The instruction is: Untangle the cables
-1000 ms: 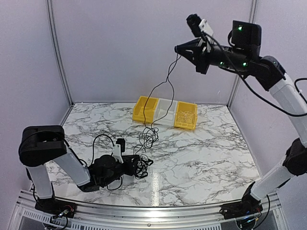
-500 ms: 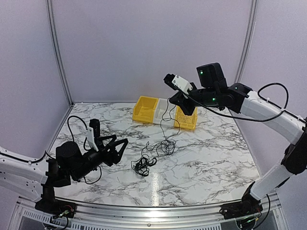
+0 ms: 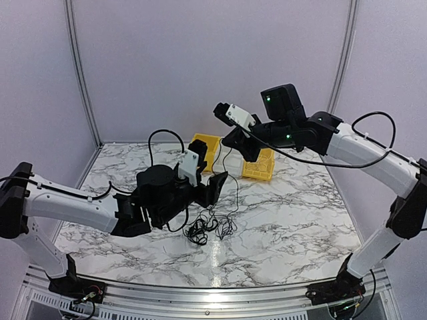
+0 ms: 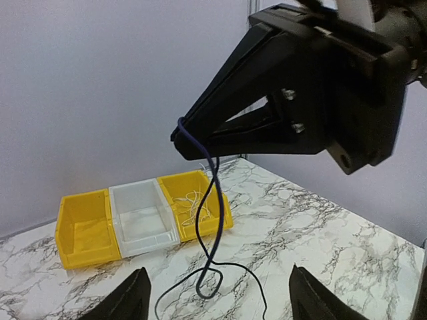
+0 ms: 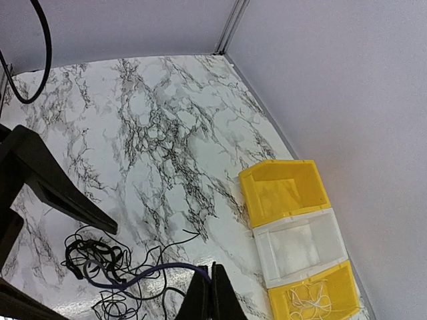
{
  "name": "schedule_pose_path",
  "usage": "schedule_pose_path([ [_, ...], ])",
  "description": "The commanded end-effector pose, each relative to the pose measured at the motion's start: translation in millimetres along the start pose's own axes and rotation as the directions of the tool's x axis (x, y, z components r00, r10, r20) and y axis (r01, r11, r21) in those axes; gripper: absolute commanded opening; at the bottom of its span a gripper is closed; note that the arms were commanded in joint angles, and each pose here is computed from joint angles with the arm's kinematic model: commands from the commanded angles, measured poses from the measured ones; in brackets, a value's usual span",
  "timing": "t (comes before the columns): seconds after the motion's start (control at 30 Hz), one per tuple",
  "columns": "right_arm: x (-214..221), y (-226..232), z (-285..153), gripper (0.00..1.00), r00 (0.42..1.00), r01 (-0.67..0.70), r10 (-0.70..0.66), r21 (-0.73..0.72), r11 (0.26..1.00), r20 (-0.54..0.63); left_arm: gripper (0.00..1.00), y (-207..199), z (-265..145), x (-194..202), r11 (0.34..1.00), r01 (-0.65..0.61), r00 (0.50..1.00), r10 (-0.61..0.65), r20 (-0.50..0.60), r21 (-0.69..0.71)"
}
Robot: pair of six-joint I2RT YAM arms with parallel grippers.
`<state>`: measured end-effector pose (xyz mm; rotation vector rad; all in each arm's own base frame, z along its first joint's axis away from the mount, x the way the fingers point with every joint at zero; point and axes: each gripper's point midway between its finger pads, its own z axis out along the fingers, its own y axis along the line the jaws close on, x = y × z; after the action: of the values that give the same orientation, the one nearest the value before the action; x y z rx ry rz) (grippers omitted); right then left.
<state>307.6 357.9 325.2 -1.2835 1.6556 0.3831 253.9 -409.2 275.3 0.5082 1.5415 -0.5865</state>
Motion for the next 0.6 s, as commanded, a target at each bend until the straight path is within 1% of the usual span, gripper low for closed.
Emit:
schedule_pose_path([
  [0.0,-19,3,-10,0.00,0.999,-0.007,0.008,-0.018,1.000,0.047,0.64,26,14,-6,0.993,0.016,1.000,-0.015,0.011,-0.116],
  [0.1,-14,7,-9,0.00,0.999,-0.005,0.006,-0.028,1.000,0.044,0.42,32,19,-6,0.994,0.046,0.999,-0.044,0.024,-0.100],
  [0.17,-9,11,-5,0.00,0.999,-0.003,0.005,-0.042,0.999,0.037,0.31,30,23,-8,0.996,0.051,0.998,-0.049,0.039,-0.070],
  [0.27,4,14,7,0.00,1.000,-0.015,0.015,-0.045,0.999,0.015,0.11,26,27,-8,0.997,0.062,0.997,-0.059,0.046,-0.052],
  [0.3,11,11,14,0.06,1.000,-0.023,0.024,-0.026,0.999,0.004,0.05,27,26,-10,0.996,0.078,0.996,-0.076,0.052,-0.052],
  [0.33,19,10,22,0.19,1.000,-0.029,0.029,-0.008,1.000,-0.004,0.01,29,24,-10,0.993,0.098,0.994,-0.095,0.057,-0.060],
  [0.43,53,11,51,0.54,0.998,-0.036,0.037,0.023,0.999,-0.058,0.00,47,11,-12,0.976,0.172,0.983,-0.163,0.079,-0.130],
  [0.57,109,33,90,0.61,0.986,-0.079,0.074,-0.024,0.997,-0.152,0.00,75,-17,-19,0.947,0.234,0.969,-0.209,0.129,-0.220],
])
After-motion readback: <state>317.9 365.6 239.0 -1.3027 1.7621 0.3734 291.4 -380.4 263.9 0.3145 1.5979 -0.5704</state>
